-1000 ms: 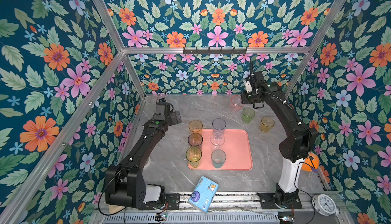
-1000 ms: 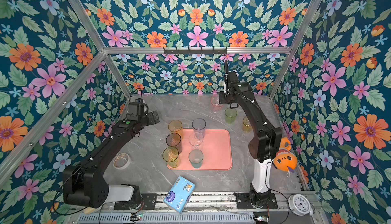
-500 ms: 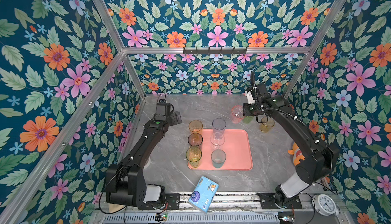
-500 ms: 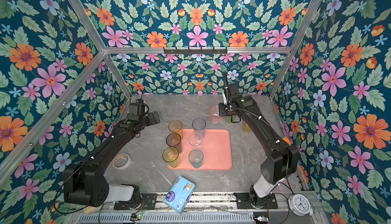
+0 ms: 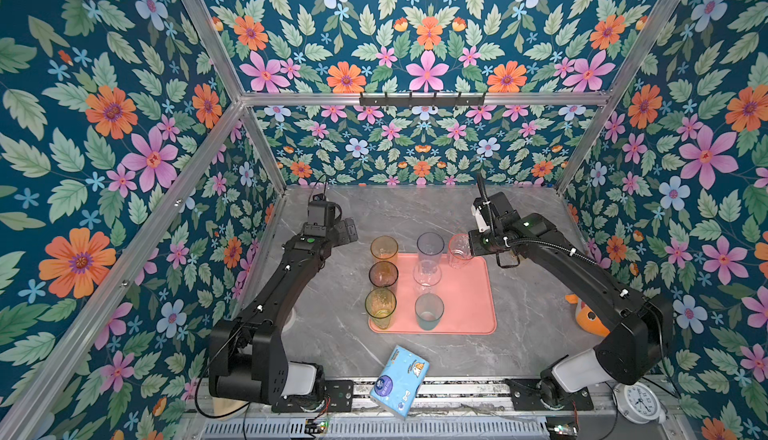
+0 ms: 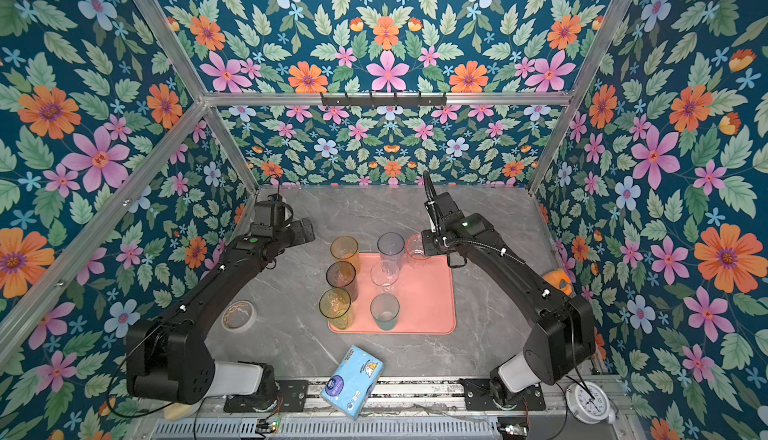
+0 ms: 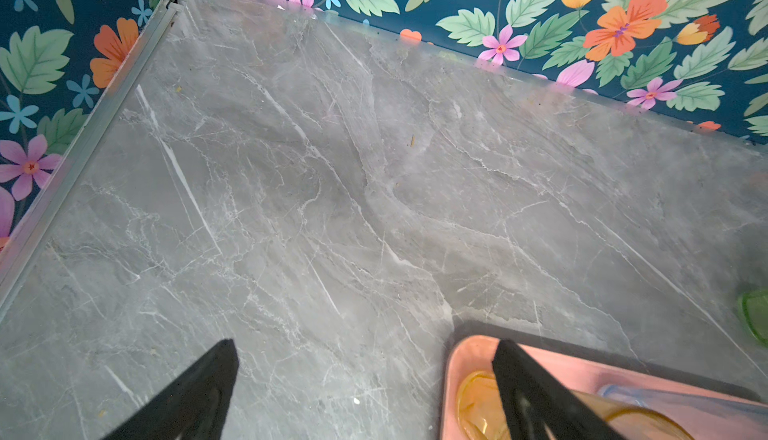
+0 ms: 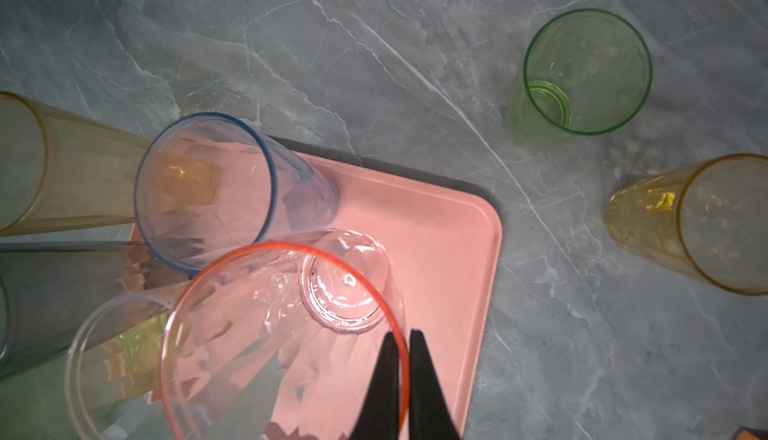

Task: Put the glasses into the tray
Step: 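Lift the pink glass with the right gripper and carry it over the tray, then lower the pink glass onto the tray beside the blue-rimmed glass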

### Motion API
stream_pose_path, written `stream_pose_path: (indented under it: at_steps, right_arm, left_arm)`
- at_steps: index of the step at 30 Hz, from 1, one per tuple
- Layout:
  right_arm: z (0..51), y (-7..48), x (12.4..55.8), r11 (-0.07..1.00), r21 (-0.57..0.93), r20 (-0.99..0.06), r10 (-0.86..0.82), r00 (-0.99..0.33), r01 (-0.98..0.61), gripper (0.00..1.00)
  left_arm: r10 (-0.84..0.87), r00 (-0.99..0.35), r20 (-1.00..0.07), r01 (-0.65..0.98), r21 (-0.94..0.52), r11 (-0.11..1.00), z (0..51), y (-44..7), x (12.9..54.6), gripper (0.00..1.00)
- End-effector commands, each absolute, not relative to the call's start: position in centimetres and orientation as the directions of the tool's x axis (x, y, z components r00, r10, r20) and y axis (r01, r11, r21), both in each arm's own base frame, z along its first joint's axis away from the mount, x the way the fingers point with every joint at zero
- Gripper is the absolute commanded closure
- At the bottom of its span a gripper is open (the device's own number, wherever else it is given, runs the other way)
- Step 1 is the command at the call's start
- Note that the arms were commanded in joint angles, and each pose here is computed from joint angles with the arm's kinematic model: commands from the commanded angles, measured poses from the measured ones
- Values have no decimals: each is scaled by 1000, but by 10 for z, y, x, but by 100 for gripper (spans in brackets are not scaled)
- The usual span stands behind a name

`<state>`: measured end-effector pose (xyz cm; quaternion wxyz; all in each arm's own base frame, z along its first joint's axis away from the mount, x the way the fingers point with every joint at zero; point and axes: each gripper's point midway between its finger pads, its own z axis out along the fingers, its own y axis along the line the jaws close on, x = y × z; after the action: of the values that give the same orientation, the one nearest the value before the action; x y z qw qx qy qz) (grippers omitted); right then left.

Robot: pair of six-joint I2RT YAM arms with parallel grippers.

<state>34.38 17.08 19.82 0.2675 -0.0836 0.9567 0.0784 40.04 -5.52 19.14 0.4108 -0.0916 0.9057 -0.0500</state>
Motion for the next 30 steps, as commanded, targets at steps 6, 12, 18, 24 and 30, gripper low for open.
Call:
stream_pose_path:
  at_steps: [6, 12, 18, 24, 30]
  right_arm:
    - [193, 170, 347, 979, 103, -538, -91, -838, -173, 100]
    - [183, 169, 347, 980, 99, -530, -93, -843, -170, 100]
    - [170, 168, 349, 983, 90, -525, -92, -846, -163, 100]
    - [154, 166, 351, 987, 71, -506, -89, -858, -145, 100]
    - [138, 159, 353, 992, 33, -490, -87, -867, -119, 100]
  left_arm:
    - [-209, -628, -750, -125, -168, 978, 199, -54, 403, 1]
    - [-209, -630, -748, -127, -166, 978, 198, -54, 402, 1]
    - [-206, -632, -747, -131, -160, 978, 197, -52, 401, 1]
    - [-206, -633, -747, -132, -158, 979, 197, -52, 400, 1]
    - [-205, -636, -744, -127, -161, 979, 195, -53, 400, 1]
